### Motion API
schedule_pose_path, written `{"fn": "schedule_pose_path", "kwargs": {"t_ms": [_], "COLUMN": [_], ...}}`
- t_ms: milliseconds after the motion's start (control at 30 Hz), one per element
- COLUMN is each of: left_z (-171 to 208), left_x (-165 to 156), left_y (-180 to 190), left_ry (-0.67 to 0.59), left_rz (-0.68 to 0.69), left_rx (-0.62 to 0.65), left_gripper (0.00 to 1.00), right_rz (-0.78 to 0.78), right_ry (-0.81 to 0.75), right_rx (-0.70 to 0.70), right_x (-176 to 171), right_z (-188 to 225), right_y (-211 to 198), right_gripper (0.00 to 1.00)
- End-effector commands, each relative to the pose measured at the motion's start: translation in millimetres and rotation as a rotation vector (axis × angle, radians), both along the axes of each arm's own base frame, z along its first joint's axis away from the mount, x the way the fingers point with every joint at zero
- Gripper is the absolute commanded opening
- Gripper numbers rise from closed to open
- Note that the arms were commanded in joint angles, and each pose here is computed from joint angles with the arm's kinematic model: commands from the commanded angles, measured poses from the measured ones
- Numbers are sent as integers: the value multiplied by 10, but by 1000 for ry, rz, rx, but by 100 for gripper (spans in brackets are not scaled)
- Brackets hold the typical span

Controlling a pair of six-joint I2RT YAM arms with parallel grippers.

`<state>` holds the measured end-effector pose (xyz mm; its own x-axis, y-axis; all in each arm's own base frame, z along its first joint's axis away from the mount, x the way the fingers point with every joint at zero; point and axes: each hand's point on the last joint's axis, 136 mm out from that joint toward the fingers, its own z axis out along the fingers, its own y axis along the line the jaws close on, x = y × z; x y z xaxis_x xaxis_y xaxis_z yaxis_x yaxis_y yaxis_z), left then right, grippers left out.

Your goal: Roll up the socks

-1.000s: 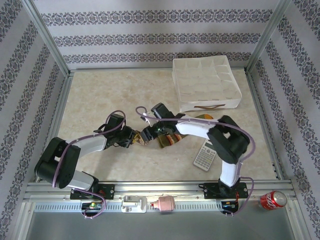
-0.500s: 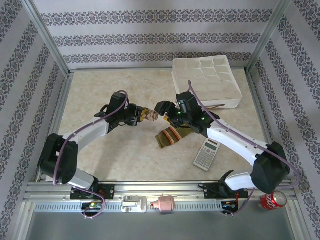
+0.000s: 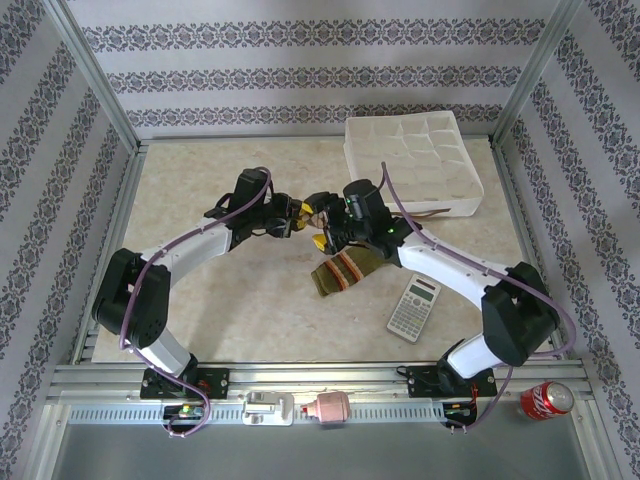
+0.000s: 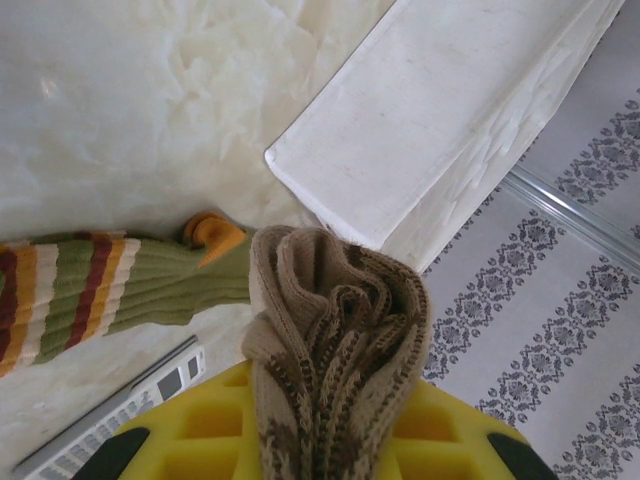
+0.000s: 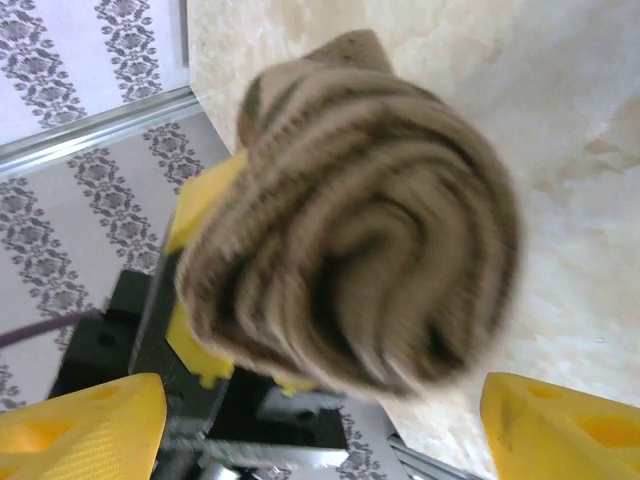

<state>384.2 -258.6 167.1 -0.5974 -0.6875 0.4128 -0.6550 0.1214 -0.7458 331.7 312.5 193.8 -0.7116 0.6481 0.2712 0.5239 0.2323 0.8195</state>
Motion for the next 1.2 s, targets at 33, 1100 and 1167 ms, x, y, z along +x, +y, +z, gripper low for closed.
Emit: {"fn": "schedule_pose_path", "kwargs": {"t_ms": [33,1100,1167], "left_z": [175,196,195], "left_x": [1,-187,-200], "left_y": [-91,-137,-161], "left_ry": [-17,-6,-10], "left_rz": [-2,-37,-42], "left_rx": [-61,-58,-61], "left_gripper": [0,4,21], "right_rz": [-45,21,20], "right_ry": [-17,-87,-117], "right_rx": [34,-108,-169], "right_x": [208,397,380], "right_z": [63,-18,49], "right_y": [-61,-265,-350], "right_gripper": [78,9,2]}}
